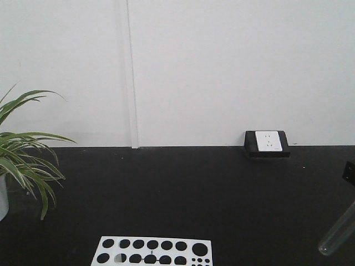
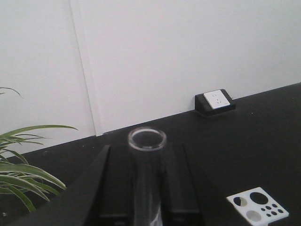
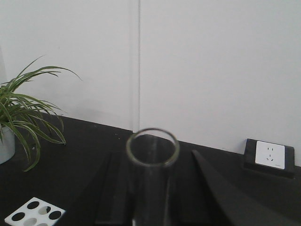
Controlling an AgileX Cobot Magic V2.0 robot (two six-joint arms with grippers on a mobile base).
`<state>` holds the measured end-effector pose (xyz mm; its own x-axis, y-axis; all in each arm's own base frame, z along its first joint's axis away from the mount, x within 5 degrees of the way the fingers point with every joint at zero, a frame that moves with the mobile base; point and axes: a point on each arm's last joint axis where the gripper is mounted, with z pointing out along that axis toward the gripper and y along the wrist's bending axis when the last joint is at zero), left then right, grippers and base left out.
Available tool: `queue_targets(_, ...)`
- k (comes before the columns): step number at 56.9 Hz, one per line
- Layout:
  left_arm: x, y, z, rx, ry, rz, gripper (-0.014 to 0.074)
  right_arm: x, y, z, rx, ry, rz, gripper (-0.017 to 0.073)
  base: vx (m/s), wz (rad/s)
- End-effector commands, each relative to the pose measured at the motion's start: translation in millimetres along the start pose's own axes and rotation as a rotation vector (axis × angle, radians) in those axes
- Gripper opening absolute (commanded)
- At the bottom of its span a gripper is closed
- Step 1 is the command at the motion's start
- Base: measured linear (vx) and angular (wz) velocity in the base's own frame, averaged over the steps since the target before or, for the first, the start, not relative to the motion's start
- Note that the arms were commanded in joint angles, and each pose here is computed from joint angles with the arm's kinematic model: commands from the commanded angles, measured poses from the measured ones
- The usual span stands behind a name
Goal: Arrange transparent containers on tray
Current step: 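Drive the base to the counter with the yellow tray, holding both tubes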
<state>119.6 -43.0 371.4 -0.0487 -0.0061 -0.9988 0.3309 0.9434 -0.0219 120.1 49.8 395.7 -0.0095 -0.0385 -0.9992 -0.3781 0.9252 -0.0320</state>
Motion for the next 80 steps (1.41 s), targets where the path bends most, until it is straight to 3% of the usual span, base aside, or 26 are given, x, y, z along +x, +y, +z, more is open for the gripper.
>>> queue_targets(1,-16.5,-1.7,-2.2,0.017,-0.11,-0.007,0.0124,-17.7,-0.8,-2.7,0.004,-0.116,-0.009,-0.0011,0.0,0.0)
queue_targets(38,-16.2,-1.6,-2.2,0.016,-0.107,-0.007,0.0124,-17.6,-0.8,-2.5,0.004,-0.115,-0.009,-0.0011,-0.05,0.03)
queue_targets(80,-15.9,-1.6,-2.2,0.016,-0.104,-0.007,0.0124,-17.6,-0.8,-2.5,0.004,-0.115,-0.009,-0.0011,-0.24,0.03)
